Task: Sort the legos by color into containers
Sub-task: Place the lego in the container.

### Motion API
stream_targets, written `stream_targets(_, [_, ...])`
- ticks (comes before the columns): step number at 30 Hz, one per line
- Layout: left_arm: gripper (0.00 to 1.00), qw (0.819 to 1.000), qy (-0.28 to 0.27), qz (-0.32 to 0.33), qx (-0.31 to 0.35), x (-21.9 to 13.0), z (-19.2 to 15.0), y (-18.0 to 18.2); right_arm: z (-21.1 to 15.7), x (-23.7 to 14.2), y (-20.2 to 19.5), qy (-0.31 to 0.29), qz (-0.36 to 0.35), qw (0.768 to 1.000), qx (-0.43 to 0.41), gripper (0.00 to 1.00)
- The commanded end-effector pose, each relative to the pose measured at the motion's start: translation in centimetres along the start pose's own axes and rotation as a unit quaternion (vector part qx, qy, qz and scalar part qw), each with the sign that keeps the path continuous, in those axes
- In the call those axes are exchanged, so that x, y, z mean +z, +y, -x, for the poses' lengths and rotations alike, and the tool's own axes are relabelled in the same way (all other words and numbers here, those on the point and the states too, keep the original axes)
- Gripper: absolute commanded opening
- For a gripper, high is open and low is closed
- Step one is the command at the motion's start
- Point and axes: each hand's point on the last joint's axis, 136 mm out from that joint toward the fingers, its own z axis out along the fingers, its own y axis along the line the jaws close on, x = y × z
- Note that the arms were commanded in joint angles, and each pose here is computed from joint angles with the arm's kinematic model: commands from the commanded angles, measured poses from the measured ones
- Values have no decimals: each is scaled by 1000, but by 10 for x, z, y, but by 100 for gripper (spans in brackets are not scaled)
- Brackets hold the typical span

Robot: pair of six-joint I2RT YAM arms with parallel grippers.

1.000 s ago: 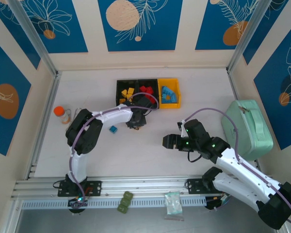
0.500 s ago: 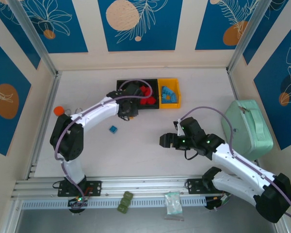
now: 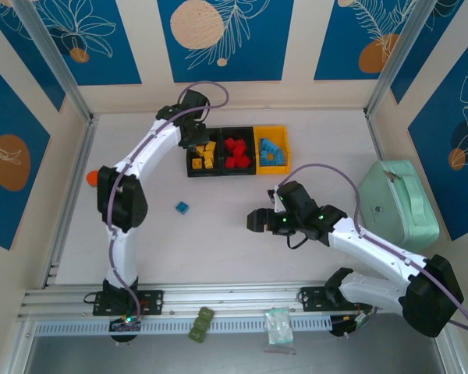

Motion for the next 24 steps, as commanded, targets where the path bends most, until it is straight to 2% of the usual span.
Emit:
stream_targets(1, [30,999,31,4,16,15,1,2,8,-2,9,-5,5,1000,-10,77])
stream_targets(13, [31,1000,29,-6,-6,71,26,-5,22,21,6,15,-3,1000,-8,77])
stream_targets(21, [35,1000,19,-12,-19,86,34,-1,26,29,5,23,3,1000,-1,77])
stream_targets(24, [42,999,18,-19,-22,87,37,-3,24,30,3,25,2,1000,1,77])
